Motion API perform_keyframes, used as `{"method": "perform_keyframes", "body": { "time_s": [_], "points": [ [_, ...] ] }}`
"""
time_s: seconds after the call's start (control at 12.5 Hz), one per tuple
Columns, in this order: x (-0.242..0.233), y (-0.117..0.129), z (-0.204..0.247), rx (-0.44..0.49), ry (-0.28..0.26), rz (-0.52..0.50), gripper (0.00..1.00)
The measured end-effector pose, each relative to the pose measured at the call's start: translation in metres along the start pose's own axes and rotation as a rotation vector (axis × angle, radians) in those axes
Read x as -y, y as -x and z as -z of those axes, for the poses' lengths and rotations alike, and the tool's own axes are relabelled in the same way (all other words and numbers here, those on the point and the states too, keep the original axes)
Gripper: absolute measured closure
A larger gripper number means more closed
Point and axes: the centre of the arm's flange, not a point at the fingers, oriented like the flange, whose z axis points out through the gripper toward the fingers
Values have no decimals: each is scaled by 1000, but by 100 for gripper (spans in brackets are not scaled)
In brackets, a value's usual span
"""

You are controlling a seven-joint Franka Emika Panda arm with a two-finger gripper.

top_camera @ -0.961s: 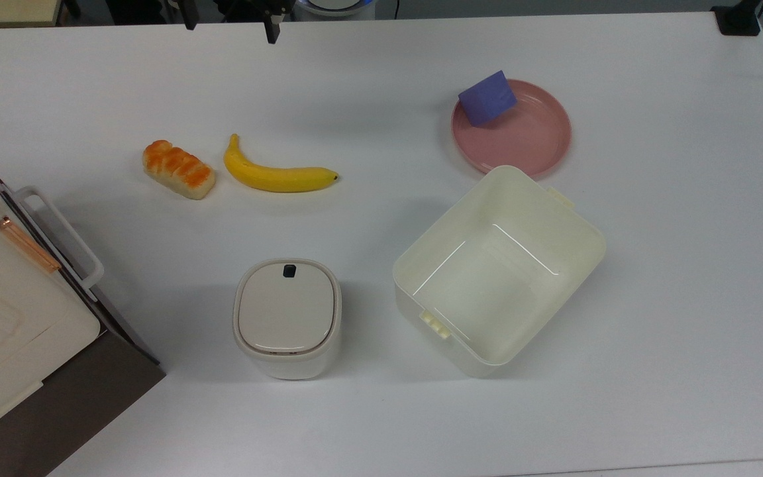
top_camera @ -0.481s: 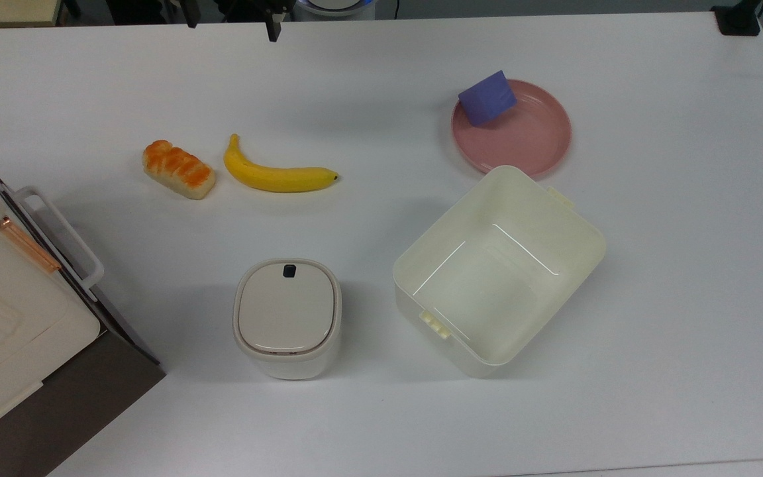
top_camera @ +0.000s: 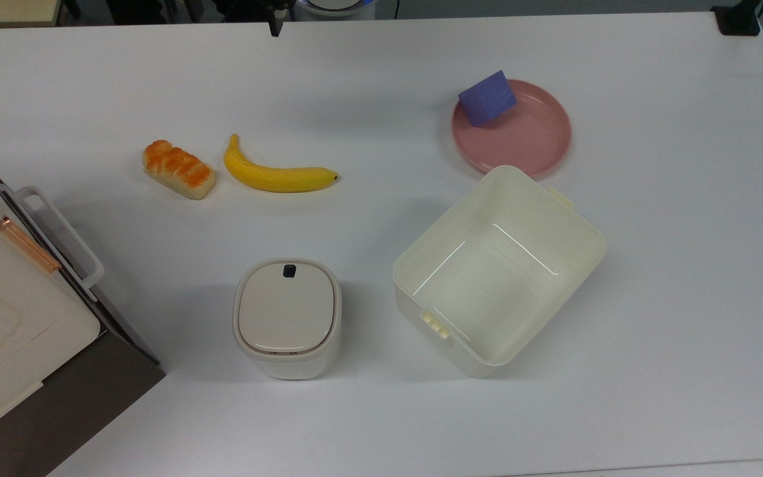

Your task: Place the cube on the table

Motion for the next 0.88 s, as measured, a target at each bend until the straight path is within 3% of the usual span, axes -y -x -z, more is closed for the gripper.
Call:
{"method": "perform_keyframes", "body": {
  "time_s": [0.48,0.88],
  "points": [
    [3,1,-4,14,3,34,0],
    [13,3,-20,48,37,87,0]
  ]
}}
